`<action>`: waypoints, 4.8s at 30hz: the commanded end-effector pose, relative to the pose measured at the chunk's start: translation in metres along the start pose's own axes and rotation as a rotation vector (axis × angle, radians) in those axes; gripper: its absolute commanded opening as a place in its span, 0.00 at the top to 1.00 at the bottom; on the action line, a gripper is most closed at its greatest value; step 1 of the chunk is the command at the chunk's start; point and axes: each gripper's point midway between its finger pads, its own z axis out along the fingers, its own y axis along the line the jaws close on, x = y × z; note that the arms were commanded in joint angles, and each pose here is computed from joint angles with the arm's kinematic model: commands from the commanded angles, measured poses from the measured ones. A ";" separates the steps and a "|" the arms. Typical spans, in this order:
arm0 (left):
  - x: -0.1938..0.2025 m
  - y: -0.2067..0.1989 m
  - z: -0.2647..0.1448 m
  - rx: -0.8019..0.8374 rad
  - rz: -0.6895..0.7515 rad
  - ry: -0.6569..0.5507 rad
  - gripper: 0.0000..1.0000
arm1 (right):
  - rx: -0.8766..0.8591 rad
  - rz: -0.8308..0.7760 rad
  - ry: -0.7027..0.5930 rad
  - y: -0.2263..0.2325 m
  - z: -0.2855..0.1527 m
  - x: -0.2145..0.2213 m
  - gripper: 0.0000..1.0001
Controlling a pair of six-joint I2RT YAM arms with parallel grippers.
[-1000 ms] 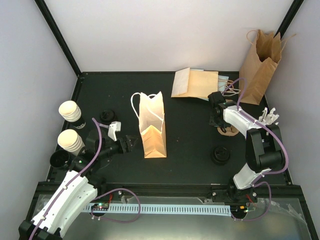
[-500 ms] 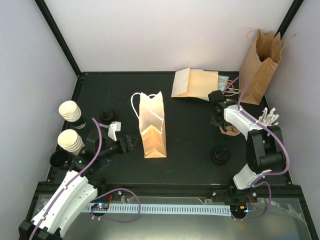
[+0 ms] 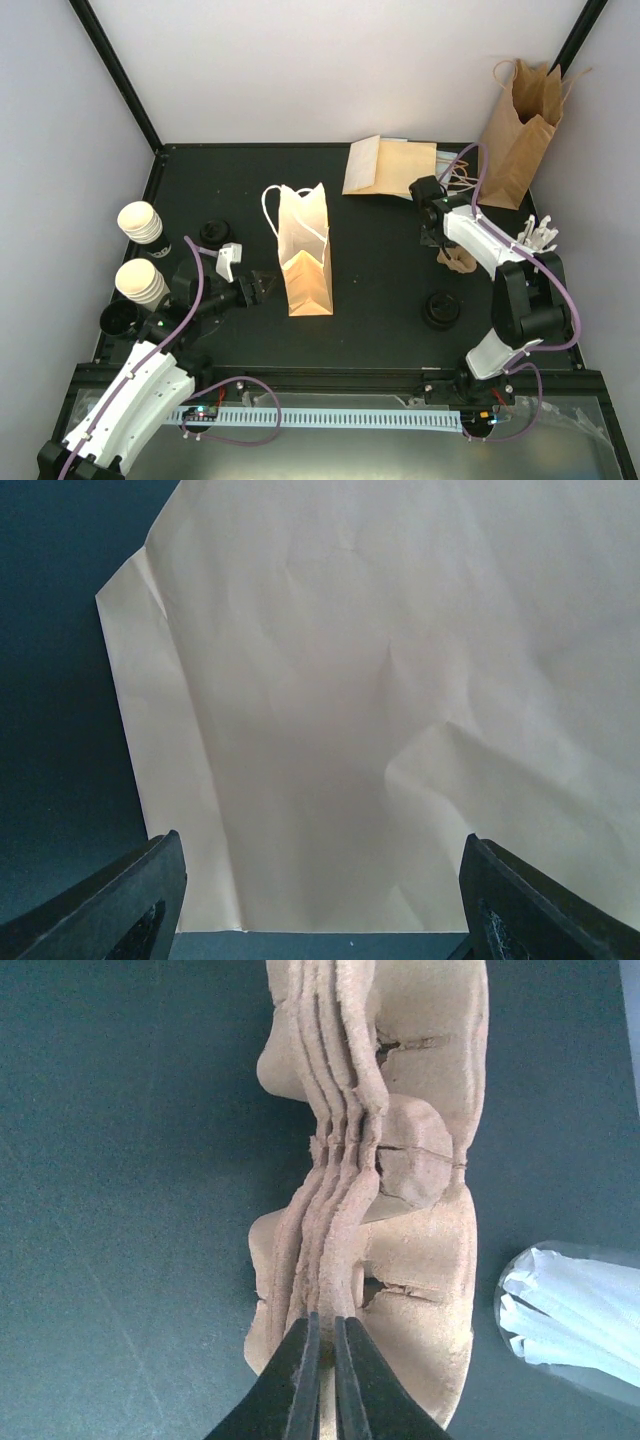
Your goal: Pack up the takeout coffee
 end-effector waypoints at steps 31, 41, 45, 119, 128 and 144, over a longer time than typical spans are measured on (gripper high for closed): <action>-0.017 -0.009 -0.008 -0.006 0.060 -0.062 0.22 | 0.193 -0.055 -0.084 -0.027 -0.046 -0.026 0.88; -0.015 -0.006 -0.008 -0.015 0.060 -0.053 0.22 | 0.140 -0.015 -0.037 -0.024 -0.024 -0.008 0.77; -0.014 -0.006 -0.008 -0.018 0.062 -0.051 0.22 | 0.169 0.006 -0.032 -0.031 -0.021 -0.004 0.75; -0.015 -0.009 -0.008 -0.006 0.072 -0.044 0.22 | 0.069 0.095 0.060 -0.019 0.010 0.032 0.80; -0.015 -0.008 -0.009 -0.016 0.083 -0.048 0.22 | -0.058 0.124 0.048 -0.005 0.010 0.029 0.78; -0.015 -0.007 -0.009 -0.021 0.081 -0.049 0.22 | -0.014 0.033 0.019 -0.011 -0.001 0.015 0.99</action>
